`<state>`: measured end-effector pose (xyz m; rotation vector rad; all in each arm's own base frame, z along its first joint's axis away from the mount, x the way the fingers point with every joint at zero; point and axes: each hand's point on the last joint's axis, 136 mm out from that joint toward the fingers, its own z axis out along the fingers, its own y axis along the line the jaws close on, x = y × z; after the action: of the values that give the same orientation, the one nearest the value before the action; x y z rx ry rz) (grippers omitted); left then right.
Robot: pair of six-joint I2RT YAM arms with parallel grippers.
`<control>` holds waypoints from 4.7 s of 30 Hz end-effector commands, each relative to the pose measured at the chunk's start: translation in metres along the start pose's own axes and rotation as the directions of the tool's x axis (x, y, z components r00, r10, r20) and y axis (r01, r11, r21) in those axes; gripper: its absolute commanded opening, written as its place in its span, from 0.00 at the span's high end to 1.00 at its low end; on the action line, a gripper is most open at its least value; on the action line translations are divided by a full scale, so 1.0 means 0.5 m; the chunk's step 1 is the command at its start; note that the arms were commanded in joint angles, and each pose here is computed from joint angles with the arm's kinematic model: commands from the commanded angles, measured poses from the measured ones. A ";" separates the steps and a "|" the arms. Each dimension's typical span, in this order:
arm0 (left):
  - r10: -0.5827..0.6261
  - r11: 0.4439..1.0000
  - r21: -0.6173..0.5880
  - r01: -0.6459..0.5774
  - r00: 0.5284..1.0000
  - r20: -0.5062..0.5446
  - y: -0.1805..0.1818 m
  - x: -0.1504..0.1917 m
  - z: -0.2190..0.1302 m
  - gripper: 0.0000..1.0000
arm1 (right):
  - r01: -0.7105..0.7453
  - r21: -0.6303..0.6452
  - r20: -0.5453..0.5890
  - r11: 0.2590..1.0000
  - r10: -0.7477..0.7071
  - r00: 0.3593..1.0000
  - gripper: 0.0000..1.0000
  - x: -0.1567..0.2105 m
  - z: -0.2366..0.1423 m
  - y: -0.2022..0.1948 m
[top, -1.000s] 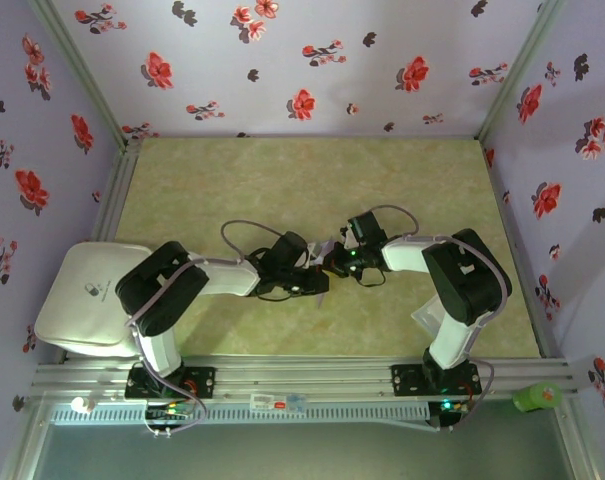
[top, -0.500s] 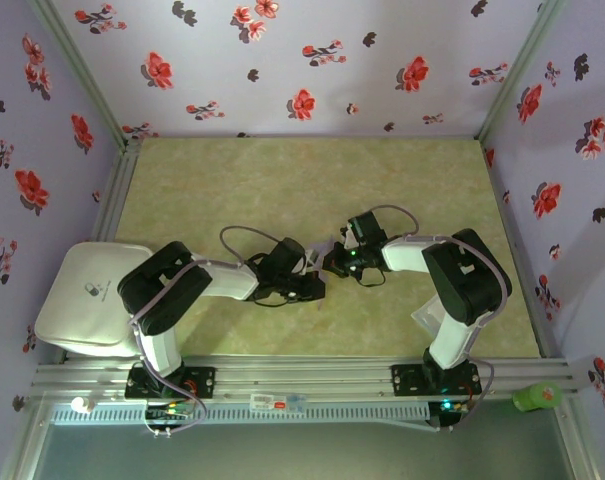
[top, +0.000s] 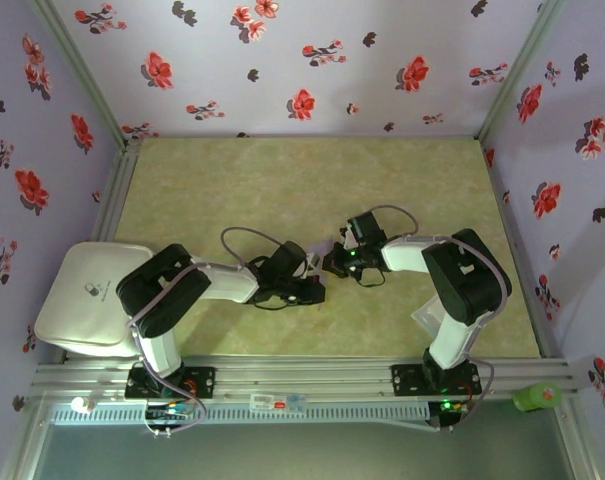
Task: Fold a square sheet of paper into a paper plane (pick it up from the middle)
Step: Fold the wing for the fifth time at the center of the table.
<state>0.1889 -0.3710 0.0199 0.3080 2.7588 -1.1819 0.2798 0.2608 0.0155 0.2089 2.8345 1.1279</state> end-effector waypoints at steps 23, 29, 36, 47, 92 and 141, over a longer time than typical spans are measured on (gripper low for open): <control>0.028 0.997 -0.070 -0.034 0.995 -0.091 0.019 0.097 -0.038 0.98 | -0.066 0.185 -0.042 0.980 0.075 0.996 0.99 0.043 0.019 -0.099; 0.071 0.997 0.021 -0.071 0.997 0.012 -0.035 0.064 -0.075 0.99 | -0.066 0.181 -0.044 0.981 0.075 0.996 0.99 0.045 0.022 -0.096; 0.037 0.995 0.082 -0.049 0.989 0.144 -0.063 -0.027 -0.108 0.96 | -0.064 0.178 -0.044 0.982 0.072 0.996 0.99 0.046 0.024 -0.091; 0.023 0.996 0.086 -0.036 0.988 0.152 -0.062 -0.097 -0.051 0.95 | -0.063 0.173 -0.044 0.983 0.072 0.996 0.99 0.046 0.024 -0.085; 0.075 0.990 -0.109 -0.089 0.989 -0.124 0.136 0.093 -0.026 1.00 | 0.063 -0.001 0.107 0.998 -0.062 0.992 0.94 0.034 -0.110 0.011; 0.081 0.983 -0.148 -0.108 0.980 -0.182 0.155 0.133 -0.029 1.00 | -0.003 -0.012 0.129 1.000 0.004 0.992 0.97 -0.045 -0.011 -0.060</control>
<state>0.1844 -0.3457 0.0175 0.5337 2.6323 -1.1826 0.2772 0.2584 0.0171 0.1520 2.7339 1.2421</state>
